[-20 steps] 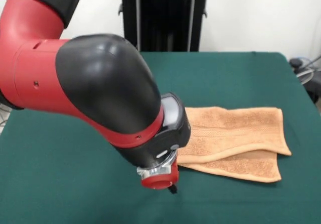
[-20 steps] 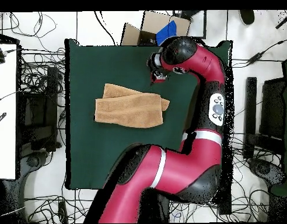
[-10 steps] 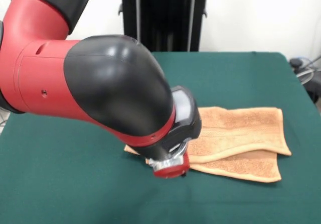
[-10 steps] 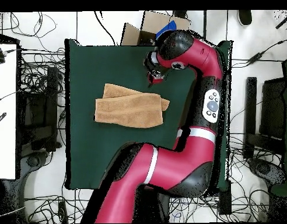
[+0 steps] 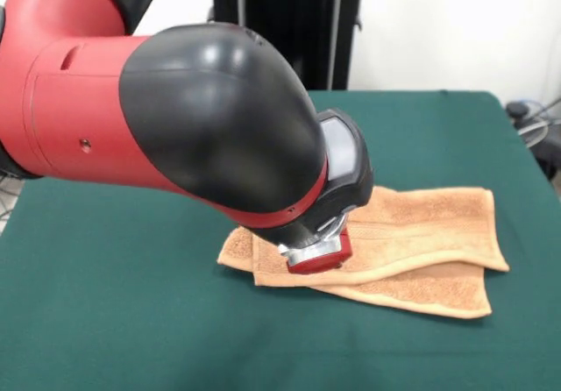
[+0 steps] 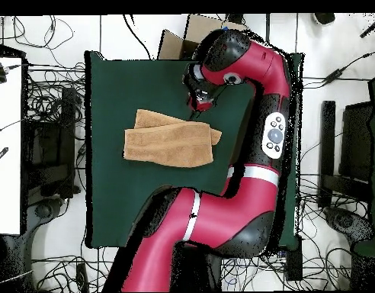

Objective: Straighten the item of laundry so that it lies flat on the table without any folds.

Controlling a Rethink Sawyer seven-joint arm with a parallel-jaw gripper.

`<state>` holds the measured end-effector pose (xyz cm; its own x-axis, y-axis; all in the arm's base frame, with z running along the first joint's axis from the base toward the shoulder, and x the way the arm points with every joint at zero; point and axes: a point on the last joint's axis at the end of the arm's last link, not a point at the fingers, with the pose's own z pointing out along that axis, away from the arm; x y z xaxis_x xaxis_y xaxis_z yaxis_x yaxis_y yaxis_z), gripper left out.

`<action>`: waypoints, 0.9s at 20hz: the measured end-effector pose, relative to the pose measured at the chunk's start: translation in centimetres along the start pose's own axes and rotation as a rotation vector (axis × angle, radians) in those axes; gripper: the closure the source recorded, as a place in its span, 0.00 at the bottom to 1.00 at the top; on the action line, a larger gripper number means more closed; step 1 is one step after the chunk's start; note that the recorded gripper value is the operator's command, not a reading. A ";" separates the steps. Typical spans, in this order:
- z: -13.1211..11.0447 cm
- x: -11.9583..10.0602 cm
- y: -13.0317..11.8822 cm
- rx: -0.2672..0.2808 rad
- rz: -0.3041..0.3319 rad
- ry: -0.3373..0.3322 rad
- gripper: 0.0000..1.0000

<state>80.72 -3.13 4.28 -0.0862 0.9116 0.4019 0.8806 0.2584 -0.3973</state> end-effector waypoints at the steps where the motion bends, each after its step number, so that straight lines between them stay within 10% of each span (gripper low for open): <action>1: -0.2 0.0 0.0 -0.003 0.000 -0.005 0.00; 18: 2.3 -2.1 0.9 0.002 0.016 -0.074 0.00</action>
<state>80.62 -4.10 1.13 -0.1067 0.9368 0.3332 0.8812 0.2443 -0.4048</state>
